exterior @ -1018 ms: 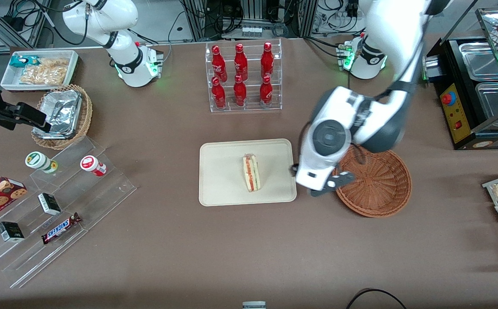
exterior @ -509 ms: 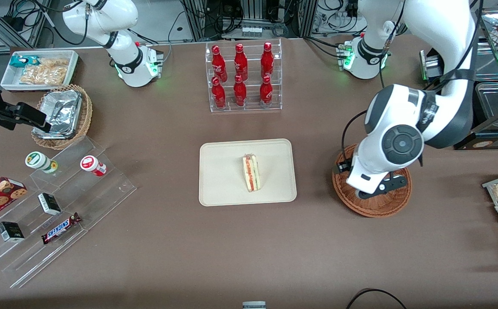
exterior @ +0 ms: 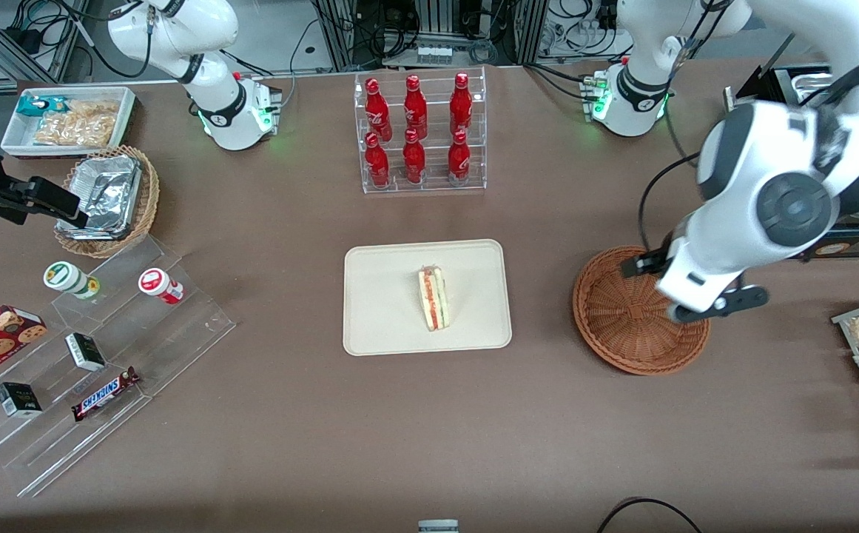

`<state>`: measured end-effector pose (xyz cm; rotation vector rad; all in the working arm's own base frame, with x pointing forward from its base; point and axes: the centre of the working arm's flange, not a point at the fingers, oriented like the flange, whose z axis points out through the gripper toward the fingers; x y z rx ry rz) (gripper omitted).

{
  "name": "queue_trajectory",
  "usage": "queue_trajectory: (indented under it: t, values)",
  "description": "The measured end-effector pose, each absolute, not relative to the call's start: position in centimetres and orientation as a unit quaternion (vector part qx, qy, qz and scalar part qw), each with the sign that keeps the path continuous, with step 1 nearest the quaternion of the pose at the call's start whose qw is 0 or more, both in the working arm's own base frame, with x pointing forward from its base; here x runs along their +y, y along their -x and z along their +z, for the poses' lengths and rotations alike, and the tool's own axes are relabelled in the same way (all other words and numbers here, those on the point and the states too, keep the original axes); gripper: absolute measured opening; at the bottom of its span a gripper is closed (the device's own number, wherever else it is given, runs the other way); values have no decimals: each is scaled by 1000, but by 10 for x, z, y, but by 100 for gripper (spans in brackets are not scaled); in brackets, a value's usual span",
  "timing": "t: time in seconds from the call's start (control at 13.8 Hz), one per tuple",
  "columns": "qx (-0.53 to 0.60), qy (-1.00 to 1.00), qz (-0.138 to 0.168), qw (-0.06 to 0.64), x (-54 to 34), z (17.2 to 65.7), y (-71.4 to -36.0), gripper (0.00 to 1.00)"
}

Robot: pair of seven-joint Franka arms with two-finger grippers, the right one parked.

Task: Place sandwich from basket to tray

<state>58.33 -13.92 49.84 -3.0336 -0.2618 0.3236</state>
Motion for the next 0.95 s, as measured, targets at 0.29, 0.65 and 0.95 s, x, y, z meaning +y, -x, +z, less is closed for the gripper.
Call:
queue_trajectory:
  t: [0.29, 0.65, 0.95]
  values:
    - [-60, 993, 100, 33, -102, 546, -552, 100]
    - [-30, 995, 89, 34, -71, 597, -511, 100]
    - [-29, 997, 67, 35, -65, 627, -490, 100]
